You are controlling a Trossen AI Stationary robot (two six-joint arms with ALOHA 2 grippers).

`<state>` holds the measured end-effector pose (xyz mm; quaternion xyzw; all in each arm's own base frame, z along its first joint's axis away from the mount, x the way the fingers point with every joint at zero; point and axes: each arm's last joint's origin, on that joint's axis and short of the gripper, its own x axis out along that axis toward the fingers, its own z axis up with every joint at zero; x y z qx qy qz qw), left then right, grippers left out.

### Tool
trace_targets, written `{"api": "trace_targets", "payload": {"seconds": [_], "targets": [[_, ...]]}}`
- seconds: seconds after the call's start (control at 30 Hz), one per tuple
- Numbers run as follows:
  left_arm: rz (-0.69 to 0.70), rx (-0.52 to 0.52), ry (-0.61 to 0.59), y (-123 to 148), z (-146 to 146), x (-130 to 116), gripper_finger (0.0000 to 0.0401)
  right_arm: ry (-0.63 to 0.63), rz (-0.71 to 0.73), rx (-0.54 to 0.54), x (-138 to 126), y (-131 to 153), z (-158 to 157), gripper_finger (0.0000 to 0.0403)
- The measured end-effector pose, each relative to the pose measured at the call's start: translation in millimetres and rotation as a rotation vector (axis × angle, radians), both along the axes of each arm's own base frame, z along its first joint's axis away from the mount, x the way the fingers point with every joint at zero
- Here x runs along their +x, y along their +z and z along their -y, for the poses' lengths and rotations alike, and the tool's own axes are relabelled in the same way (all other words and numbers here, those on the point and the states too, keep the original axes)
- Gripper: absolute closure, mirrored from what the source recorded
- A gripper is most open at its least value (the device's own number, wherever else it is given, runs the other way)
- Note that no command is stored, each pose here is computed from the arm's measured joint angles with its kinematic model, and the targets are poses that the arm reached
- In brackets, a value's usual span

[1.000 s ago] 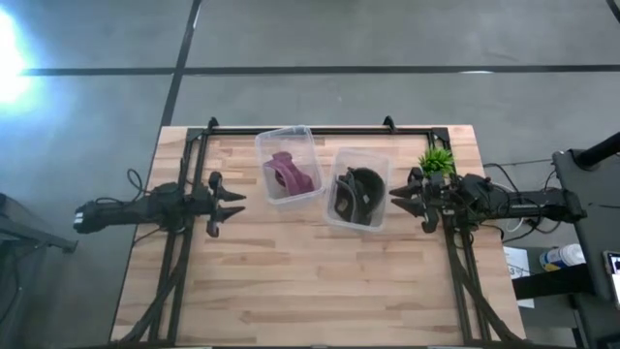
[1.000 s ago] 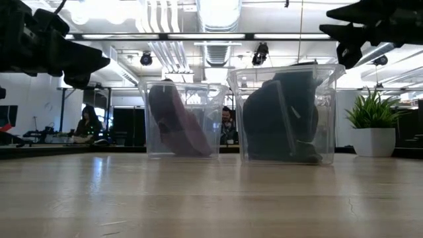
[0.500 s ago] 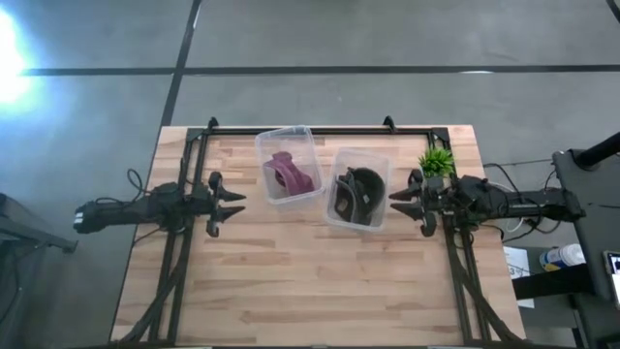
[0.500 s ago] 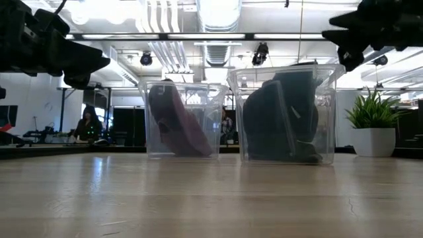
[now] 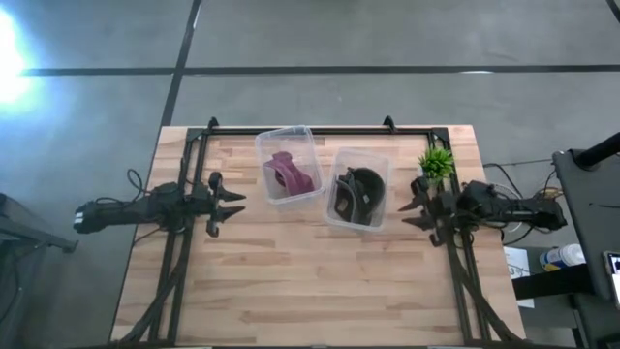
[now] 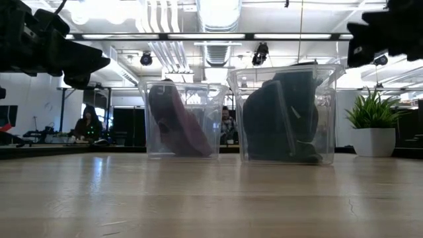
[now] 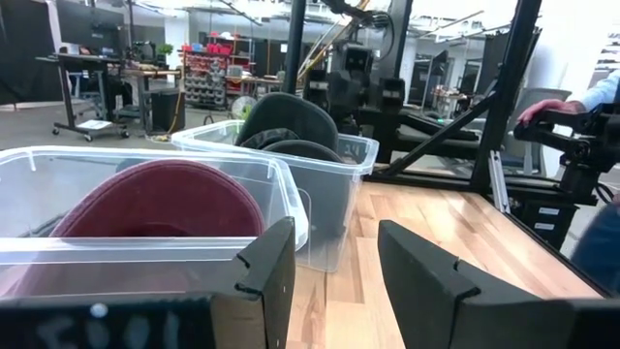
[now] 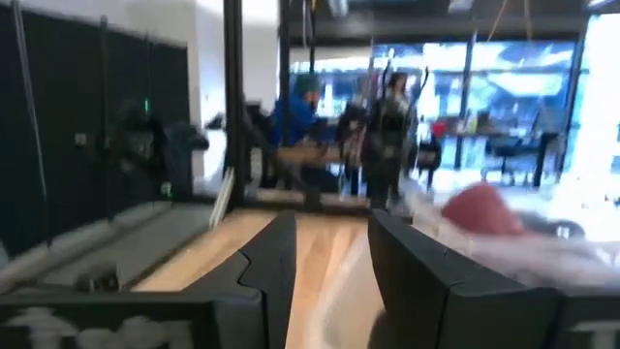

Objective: Pick and place caps into container
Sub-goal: Return to home position

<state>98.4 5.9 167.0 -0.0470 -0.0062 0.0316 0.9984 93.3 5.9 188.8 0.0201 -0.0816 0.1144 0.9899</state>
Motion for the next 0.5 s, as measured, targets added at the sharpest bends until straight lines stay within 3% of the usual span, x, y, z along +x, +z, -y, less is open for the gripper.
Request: {"api": "trace_targets", "payload": {"seconds": [0.3, 0.5], "targets": [[-0.003, 0.000, 0.000, 0, 0, 0, 0.0257, 0.010, -0.140, -0.015, 5, -20, -1, 0.0275], [-0.003, 0.000, 0.000, 0, 0, 0, 0.0257, 0.017, -0.187, 0.068, 7, -22, -1, 0.0275]]}}
